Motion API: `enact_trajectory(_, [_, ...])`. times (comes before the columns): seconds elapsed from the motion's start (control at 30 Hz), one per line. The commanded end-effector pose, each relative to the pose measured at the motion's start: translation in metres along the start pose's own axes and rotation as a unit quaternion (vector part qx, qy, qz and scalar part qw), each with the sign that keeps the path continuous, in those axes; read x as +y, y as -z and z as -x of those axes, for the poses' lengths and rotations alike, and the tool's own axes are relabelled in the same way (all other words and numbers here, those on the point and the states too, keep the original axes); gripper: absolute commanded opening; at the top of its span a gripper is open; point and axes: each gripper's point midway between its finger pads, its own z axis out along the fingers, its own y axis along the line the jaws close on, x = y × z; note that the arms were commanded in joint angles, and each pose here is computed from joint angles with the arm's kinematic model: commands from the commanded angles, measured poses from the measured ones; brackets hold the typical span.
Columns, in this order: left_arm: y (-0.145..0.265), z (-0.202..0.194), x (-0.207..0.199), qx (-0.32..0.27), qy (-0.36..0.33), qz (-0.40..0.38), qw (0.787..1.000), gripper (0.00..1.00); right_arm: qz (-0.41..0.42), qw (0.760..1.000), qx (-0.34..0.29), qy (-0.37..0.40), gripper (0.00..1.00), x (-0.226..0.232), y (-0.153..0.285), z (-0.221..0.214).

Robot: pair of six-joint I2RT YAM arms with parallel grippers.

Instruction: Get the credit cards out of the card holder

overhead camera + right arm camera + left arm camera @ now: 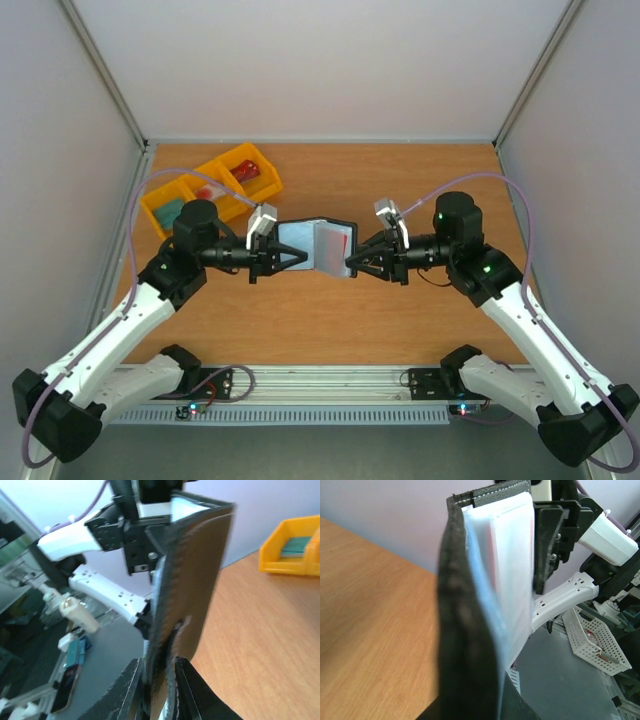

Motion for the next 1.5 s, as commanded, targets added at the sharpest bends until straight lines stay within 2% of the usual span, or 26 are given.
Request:
enact_trajectory(0.0, [0.004, 0.014, -0.012, -0.028, -0.059, -0.011, 0.998, 0.00, -0.062, 0.997, -0.025, -0.033, 0.22, -0.029, -0.001, 0.015])
enact_trajectory(0.1, [0.004, 0.013, -0.009, -0.027, -0.060, -0.001, 0.998, 0.00, -0.072, 0.996, -0.029, -0.043, 0.26, -0.036, -0.003, 0.015])
enact_trajectory(0.3, [0.005, 0.013, -0.011, -0.026, -0.067, -0.004, 0.997, 0.00, -0.086, 0.995, -0.037, -0.043, 0.15, -0.040, -0.001, 0.018])
enact_trajectory(0.47, [0.005, 0.009, -0.011, -0.021, -0.068, -0.003, 0.997, 0.00, -0.075, 0.997, -0.030, -0.017, 0.24, -0.025, 0.003, 0.017])
enact_trajectory(0.7, [0.006, 0.005, -0.012, -0.016, -0.093, -0.005, 0.996, 0.00, -0.055, 0.998, -0.040, -0.008, 0.25, -0.012, 0.007, 0.024])
enact_trajectory(1.0, [0.007, 0.002, -0.017, -0.011, -0.105, -0.017, 0.994, 0.00, -0.084, 0.995, -0.050, -0.024, 0.10, -0.026, 0.007, 0.029])
enact_trajectory(1.47, [-0.003, 0.003, -0.021, -0.017, -0.140, -0.023, 0.990, 0.00, -0.066, 0.996, -0.048, -0.021, 0.11, -0.033, -0.016, 0.034])
